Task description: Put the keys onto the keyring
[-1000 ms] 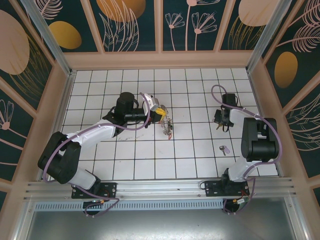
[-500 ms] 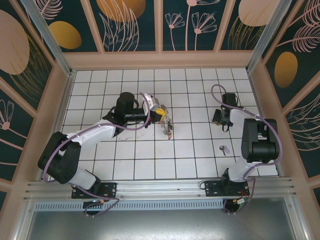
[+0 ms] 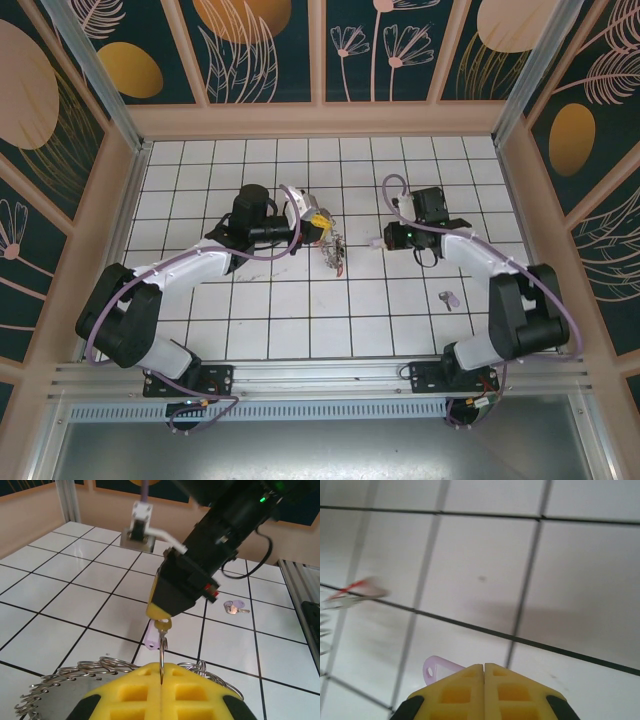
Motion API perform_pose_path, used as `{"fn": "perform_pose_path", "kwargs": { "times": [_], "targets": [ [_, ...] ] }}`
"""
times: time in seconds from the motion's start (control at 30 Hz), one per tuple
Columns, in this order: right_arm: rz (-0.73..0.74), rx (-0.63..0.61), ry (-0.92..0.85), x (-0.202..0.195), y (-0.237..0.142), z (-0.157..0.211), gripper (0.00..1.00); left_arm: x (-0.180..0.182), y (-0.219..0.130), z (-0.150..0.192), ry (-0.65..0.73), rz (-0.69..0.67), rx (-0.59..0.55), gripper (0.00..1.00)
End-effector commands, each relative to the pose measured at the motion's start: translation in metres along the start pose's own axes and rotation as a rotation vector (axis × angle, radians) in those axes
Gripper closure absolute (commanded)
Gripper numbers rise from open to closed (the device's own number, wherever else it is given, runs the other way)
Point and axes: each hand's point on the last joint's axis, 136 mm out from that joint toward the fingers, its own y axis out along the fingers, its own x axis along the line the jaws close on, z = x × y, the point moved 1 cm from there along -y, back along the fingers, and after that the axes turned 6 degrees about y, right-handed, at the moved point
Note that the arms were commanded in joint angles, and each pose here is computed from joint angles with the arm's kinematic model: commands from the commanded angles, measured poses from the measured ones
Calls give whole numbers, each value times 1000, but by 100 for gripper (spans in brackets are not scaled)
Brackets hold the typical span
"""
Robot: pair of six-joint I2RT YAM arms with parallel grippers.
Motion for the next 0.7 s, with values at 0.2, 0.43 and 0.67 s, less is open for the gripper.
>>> {"fn": "perform_pose_path", "kwargs": {
  "times": [0.2, 0.43, 0.67],
  "targets": [
    [-39, 192, -78, 24, 23, 52, 98, 2, -2, -18, 38, -21, -61, 100],
    [79, 191, -67, 0, 43, 53, 95, -1, -5, -16, 40, -26, -48, 100],
    [131, 210, -33, -13, 55, 55, 91, 0, -4, -15, 35, -26, -49, 100]
  ]
}}
